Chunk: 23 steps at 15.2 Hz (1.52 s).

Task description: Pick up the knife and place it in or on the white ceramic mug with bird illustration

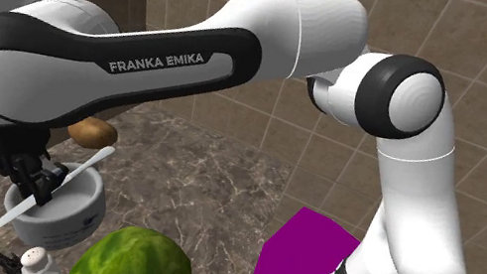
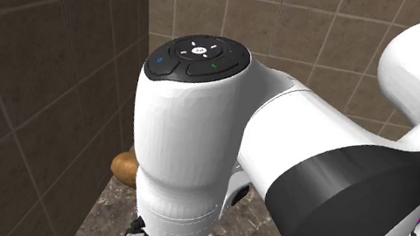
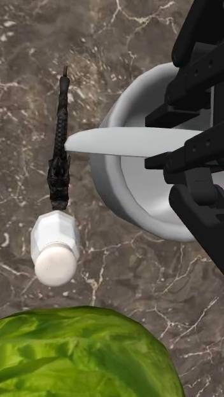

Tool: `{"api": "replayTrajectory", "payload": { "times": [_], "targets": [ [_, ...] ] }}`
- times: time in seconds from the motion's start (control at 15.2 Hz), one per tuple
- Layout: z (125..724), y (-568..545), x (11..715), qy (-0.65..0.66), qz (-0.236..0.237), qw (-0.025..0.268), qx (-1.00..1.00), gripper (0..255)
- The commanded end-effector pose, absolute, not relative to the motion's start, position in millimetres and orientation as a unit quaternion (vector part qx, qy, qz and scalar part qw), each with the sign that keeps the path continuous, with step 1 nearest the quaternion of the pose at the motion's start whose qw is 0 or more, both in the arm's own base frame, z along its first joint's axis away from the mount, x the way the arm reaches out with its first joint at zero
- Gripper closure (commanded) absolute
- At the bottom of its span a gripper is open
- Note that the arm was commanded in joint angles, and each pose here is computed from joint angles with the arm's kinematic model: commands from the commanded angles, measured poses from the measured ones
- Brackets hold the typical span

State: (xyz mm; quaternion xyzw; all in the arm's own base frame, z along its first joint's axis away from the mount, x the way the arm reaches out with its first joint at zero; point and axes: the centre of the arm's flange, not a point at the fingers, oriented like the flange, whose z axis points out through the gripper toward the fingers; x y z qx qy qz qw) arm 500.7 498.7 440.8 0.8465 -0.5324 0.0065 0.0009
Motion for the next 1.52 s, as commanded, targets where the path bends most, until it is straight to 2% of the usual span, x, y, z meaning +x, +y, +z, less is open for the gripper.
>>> {"api": "replayTrajectory", "payload": {
  "times": [0.0, 0.33, 0.4, 0.73, 0.99, 1.45],
  "targets": [
    [438.6, 498.8, 500.8, -0.532, 0.006, 0.001, 0.846, 255],
    [438.6, 498.8, 500.8, -0.532, 0.006, 0.001, 0.846, 255],
    [438.7, 498.9, 500.7, -0.532, 0.006, 0.001, 0.846, 0],
    [438.6, 498.8, 500.8, -0.532, 0.007, 0.001, 0.846, 0],
    [488.6, 499.2, 500.3, -0.532, 0.007, 0.001, 0.846, 0],
    [488.6, 499.2, 500.3, -0.532, 0.007, 0.001, 0.846, 0]
  ]
}}
